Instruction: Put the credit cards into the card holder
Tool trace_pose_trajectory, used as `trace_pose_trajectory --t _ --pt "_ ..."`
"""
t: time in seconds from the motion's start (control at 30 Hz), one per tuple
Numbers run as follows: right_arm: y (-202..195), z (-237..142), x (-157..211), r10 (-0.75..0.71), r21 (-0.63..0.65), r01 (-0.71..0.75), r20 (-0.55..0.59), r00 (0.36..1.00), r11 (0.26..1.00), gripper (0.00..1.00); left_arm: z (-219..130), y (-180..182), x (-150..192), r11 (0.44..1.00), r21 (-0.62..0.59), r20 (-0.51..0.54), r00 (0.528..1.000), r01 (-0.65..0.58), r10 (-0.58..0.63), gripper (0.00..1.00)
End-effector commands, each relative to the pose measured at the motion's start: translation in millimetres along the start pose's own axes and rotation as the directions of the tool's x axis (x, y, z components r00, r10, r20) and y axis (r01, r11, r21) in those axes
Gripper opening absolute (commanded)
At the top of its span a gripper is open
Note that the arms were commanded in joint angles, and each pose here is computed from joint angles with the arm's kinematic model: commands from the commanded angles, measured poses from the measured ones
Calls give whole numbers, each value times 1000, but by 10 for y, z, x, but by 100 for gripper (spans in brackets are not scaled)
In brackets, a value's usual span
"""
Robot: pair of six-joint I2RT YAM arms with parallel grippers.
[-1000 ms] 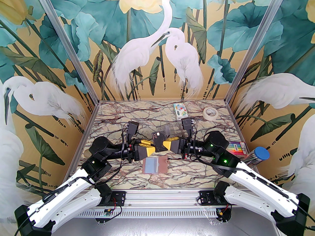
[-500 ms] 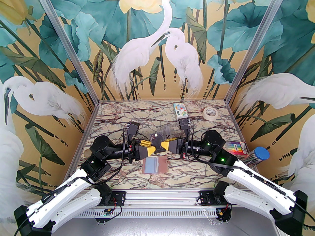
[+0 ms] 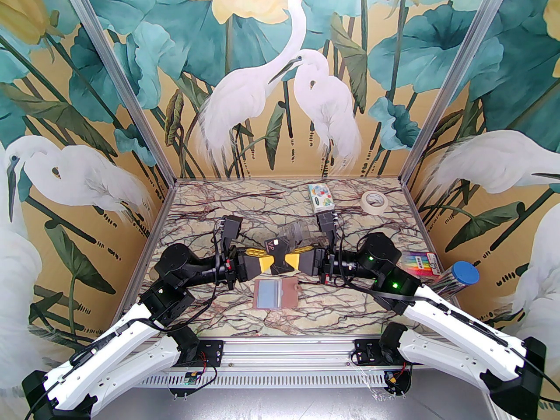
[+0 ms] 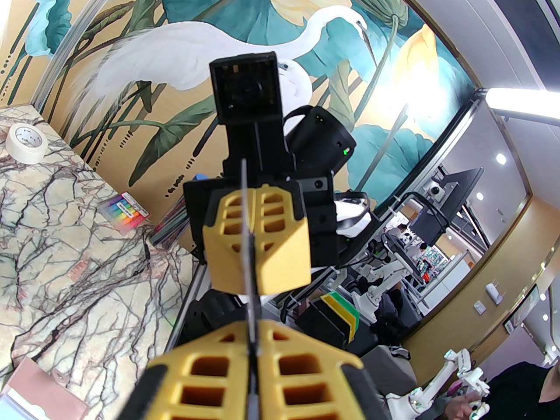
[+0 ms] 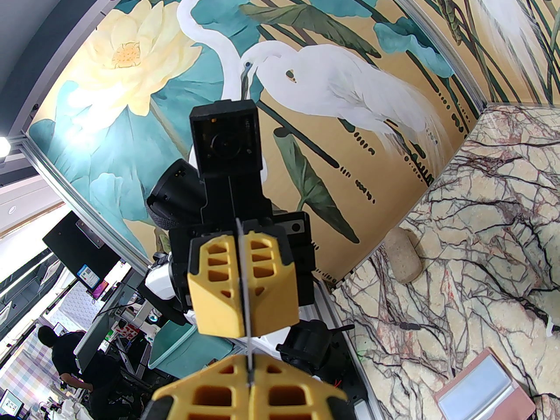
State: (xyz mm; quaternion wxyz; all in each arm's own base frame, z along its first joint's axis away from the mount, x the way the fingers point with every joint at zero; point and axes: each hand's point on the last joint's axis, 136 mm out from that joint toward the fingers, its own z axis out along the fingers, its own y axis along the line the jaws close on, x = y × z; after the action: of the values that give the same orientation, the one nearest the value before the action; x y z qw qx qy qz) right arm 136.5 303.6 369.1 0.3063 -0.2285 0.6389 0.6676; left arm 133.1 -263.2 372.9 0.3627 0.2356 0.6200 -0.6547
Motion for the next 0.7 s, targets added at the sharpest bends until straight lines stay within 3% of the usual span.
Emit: trace_pose_trajectory --t 0.0,0.17,0.33,0.43,0.67 --pt "-30 21 46 13 5 -13 -16 1000 1000 0 -5 -13 -28 1000 0 23 1000 -14 14 1" --pt "-66 23 67 6 32 -5 -34 999 999 1 11 46 8 1000 -14 10 1000 -1 1 0" --pt "-65 -83 134 -83 115 96 -118 990 989 43 23 97 164 1000 -18 -67 998 -8 7 0" --pt "-3 -177 210 -146 120 170 -182 972 978 57 28 130 282 1000 -14 -121 993 3 -5 0" --pt "65 -225 307 -196 76 220 -240 951 973 60 44 42 397 998 53 -193 981 46 -35 0"
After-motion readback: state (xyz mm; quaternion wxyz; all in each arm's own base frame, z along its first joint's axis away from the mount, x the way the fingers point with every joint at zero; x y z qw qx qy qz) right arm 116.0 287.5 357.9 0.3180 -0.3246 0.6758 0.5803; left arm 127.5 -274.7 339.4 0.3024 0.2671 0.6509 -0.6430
